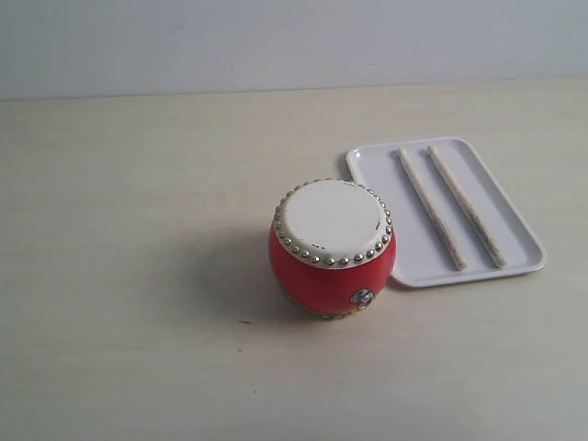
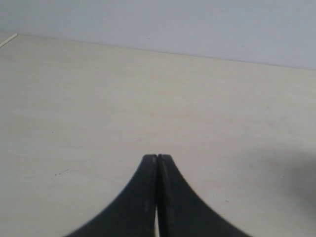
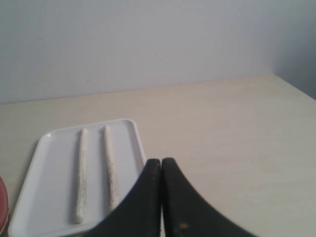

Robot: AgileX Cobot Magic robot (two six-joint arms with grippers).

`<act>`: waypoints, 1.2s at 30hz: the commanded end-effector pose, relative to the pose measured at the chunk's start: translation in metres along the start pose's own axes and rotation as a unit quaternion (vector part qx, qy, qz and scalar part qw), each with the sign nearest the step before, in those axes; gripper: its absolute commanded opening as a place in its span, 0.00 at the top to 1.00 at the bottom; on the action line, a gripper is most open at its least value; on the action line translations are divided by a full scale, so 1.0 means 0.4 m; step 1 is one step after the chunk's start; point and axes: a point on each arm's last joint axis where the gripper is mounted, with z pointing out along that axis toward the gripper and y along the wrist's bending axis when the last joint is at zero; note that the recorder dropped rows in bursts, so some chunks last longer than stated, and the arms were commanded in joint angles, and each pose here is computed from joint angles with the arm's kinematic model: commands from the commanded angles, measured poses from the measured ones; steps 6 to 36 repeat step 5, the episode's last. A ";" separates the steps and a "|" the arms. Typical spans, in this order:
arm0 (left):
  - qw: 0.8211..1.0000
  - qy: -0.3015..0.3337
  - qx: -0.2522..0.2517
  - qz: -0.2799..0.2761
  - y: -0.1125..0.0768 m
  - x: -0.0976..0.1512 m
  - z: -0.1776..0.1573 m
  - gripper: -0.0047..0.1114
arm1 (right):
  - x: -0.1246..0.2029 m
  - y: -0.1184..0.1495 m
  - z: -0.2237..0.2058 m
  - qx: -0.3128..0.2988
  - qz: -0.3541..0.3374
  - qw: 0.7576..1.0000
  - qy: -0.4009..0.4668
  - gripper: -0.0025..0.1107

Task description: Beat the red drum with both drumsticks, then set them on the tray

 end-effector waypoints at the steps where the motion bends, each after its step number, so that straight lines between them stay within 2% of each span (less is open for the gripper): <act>1: 1.000 -0.004 0.004 -0.002 -0.001 -0.001 -0.001 0.96 | 0.002 -0.001 0.000 0.004 0.000 1.000 -0.002 0.98; 36: 1.000 -0.004 0.004 -0.002 -0.001 -0.001 -0.001 0.96 | 0.002 -0.001 0.000 0.004 0.000 1.000 -0.002 0.98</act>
